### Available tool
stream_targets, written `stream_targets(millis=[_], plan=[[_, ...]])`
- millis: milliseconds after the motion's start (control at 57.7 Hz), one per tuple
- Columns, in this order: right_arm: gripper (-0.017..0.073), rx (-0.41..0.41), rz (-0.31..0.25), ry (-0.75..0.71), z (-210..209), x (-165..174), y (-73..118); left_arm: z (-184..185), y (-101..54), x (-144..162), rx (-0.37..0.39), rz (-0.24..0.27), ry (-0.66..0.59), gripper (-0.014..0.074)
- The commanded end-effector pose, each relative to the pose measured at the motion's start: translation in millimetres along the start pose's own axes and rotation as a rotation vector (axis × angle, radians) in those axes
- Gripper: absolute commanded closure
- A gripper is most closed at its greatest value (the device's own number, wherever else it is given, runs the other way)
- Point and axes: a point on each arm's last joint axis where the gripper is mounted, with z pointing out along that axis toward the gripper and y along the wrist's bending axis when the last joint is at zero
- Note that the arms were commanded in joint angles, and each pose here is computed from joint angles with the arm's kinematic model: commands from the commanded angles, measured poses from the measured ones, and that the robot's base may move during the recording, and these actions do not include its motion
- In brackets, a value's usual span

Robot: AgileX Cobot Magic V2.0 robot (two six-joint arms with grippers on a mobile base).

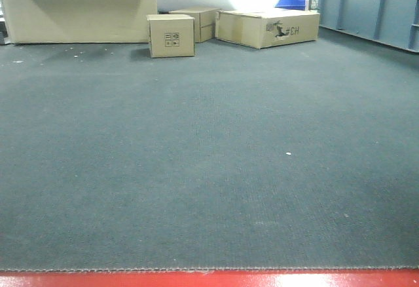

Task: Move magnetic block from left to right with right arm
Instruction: 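Turn the base and drive to the second grey table near cardboard boxes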

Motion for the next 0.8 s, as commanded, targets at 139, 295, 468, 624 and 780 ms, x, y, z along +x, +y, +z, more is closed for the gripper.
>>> stream_targets(millis=[139,295,468,624,780], plan=[[0.0335,-0.005,-0.018,-0.103,-3,-16,1.1,-1,0.5,-5,-0.004,-0.011,-0.087,0.072],[0.0335,-0.005,-0.018,-0.103,-3,-16,1.1,-1,0.5,-5,-0.004,-0.011,-0.087,0.072],[0.0335,-0.005,-0.018,-0.103,-3,-16,1.1,-1,0.5,-5,-0.004,-0.011,-0.087,0.072],[0.0335,-0.021,-0.003,-0.115,-3,-17,2.6,-1,0.5,-5,-0.004,-0.011,-0.087,0.072],[0.0335,-0.075,0.015,-0.038,11,-27,10.6,-1,0.5,-5,-0.004,-0.011,-0.087,0.072]])
